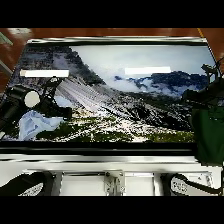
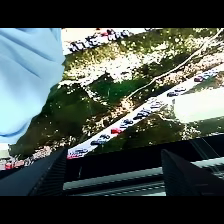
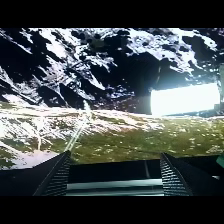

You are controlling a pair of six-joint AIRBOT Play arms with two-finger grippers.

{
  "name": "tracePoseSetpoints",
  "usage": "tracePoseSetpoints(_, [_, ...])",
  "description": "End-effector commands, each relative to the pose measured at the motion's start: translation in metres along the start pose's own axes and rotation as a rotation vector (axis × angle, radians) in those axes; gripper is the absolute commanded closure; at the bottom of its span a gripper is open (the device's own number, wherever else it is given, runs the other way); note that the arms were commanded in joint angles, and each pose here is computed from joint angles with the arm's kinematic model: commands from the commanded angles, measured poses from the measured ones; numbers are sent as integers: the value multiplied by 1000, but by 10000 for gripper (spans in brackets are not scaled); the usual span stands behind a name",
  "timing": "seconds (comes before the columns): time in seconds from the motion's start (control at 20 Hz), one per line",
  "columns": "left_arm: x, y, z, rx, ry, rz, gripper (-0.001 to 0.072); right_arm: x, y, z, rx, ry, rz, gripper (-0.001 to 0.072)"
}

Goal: Fold the shirts.

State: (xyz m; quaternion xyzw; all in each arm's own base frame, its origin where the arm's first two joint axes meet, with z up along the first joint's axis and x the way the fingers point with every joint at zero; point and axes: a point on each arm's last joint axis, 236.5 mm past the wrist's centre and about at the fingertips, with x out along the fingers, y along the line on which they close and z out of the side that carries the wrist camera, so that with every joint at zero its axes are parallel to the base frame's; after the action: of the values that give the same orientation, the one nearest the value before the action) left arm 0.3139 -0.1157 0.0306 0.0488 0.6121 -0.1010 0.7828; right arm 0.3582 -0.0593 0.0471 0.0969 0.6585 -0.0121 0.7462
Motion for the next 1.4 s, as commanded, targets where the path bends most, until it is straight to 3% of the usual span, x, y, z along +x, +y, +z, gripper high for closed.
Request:
tracePoseSetpoints(0.0, [0,0,0,-1,0,0,-7,0,0,0,0,0,0,23])
tracePoseSetpoints(1.15, [-1,-5,18,-6,-77,-22,-7,-1,-2,25,-1,-106,-7,23])
tracePoseSetpoints(1.35, [6,36,25,-28,-77,108,42,-1,-1,28,-3,-117,-3,22])
